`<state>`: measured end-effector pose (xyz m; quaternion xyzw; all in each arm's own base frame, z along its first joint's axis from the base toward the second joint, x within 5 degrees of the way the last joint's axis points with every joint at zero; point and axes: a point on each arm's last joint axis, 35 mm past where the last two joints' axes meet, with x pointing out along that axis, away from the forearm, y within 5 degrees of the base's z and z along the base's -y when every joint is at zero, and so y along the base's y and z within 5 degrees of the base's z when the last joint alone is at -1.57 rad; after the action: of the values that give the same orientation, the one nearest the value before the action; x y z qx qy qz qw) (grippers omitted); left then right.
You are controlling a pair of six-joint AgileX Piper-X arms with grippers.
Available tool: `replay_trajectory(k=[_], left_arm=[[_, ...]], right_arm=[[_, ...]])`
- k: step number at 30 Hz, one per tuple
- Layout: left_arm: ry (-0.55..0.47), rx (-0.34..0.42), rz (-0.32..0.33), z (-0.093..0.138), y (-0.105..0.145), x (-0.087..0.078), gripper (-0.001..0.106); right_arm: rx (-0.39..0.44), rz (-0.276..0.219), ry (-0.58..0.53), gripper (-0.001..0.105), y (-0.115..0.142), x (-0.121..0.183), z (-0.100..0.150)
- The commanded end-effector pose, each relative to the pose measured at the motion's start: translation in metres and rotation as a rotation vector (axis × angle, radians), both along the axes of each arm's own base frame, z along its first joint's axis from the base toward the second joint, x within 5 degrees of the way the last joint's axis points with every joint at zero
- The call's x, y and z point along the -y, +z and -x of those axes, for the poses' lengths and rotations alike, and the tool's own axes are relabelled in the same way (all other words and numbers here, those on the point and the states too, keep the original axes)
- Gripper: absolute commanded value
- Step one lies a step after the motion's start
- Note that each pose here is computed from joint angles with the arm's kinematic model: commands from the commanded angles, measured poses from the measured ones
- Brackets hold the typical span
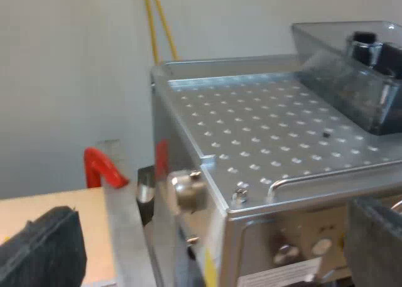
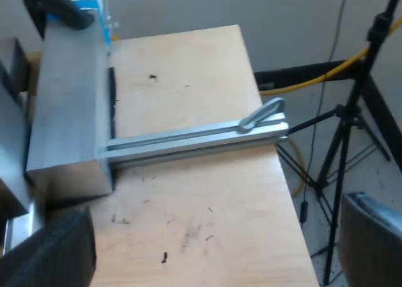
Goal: Place mug into machine
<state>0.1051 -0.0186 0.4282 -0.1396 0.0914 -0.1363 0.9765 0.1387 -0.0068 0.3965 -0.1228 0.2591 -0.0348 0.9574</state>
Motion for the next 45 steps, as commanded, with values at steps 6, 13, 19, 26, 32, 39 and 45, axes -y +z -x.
replay_trajectory(k=[6,13,19,26,32,39,45], left_arm=[[0.100,0.065,-0.034,0.043,0.007,-0.011,0.085],[0.120,0.145,-0.053,0.100,0.002,-0.013,0.085],[0.181,0.223,-0.090,0.145,-0.010,-0.017,0.085],[0.200,0.073,-0.113,0.156,-0.032,-0.018,0.085],[0.237,-0.083,-0.142,0.161,-0.047,-0.020,0.085],[0.248,-0.087,-0.145,0.144,-0.057,-0.020,0.085],[0.249,-0.076,-0.143,0.122,-0.069,-0.019,0.085]], right_arm=[[0.109,0.009,0.044,0.079,0.016,-0.003,0.037],[0.167,0.006,0.105,0.079,0.018,-0.007,0.083],[0.206,0.006,0.105,0.079,0.004,-0.005,0.107],[0.280,0.006,0.104,0.079,-0.028,-0.004,0.137],[0.262,0.006,0.104,0.079,-0.051,-0.003,0.140],[0.255,0.009,0.143,0.079,-0.060,-0.005,0.131],[0.245,0.009,0.143,0.079,-0.076,-0.006,0.116]])
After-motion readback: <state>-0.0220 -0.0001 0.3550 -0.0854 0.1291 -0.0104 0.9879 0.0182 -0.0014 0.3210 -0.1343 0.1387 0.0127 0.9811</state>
